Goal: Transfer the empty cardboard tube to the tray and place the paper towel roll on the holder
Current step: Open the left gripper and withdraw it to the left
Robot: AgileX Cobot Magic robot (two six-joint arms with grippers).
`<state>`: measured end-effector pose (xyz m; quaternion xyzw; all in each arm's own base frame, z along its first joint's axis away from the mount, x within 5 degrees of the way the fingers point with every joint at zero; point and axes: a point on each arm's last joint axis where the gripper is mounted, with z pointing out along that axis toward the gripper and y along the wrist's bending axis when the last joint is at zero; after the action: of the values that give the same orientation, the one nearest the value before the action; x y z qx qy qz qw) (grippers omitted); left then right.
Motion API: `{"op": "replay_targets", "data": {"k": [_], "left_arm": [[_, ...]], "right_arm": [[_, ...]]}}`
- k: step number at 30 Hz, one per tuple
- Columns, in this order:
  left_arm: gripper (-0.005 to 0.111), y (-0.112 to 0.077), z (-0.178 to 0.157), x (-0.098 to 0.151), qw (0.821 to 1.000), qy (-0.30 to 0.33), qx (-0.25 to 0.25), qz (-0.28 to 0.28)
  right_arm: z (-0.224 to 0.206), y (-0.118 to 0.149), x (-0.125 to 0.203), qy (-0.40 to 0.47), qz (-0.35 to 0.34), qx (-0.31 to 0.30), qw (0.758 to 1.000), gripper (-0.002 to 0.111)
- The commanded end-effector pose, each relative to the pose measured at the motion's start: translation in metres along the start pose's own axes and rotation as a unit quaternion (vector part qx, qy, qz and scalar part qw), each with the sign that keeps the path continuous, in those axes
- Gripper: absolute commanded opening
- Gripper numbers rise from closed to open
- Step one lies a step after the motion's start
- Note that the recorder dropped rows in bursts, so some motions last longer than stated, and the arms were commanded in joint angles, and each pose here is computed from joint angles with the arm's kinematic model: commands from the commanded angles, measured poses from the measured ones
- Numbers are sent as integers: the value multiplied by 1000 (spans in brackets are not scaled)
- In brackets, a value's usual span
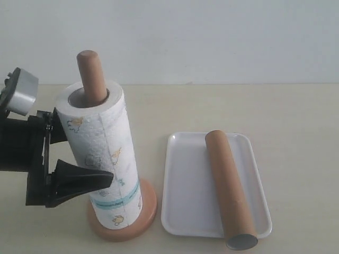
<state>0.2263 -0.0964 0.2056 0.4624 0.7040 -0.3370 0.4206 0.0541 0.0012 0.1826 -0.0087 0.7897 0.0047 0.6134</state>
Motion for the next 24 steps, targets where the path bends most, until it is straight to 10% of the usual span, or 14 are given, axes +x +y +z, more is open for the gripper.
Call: {"op": "replay_targets", "data": {"k": [1,24], "left_arm": [[110,1,-6,8,1000,25,8,-11],[110,3,-97,-16,977,-44,-176,-111]], "right_arm": [[0,0,-1,-6,-1,2,1000,0],[0,0,-1,-6,-1,2,1000,0]]}}
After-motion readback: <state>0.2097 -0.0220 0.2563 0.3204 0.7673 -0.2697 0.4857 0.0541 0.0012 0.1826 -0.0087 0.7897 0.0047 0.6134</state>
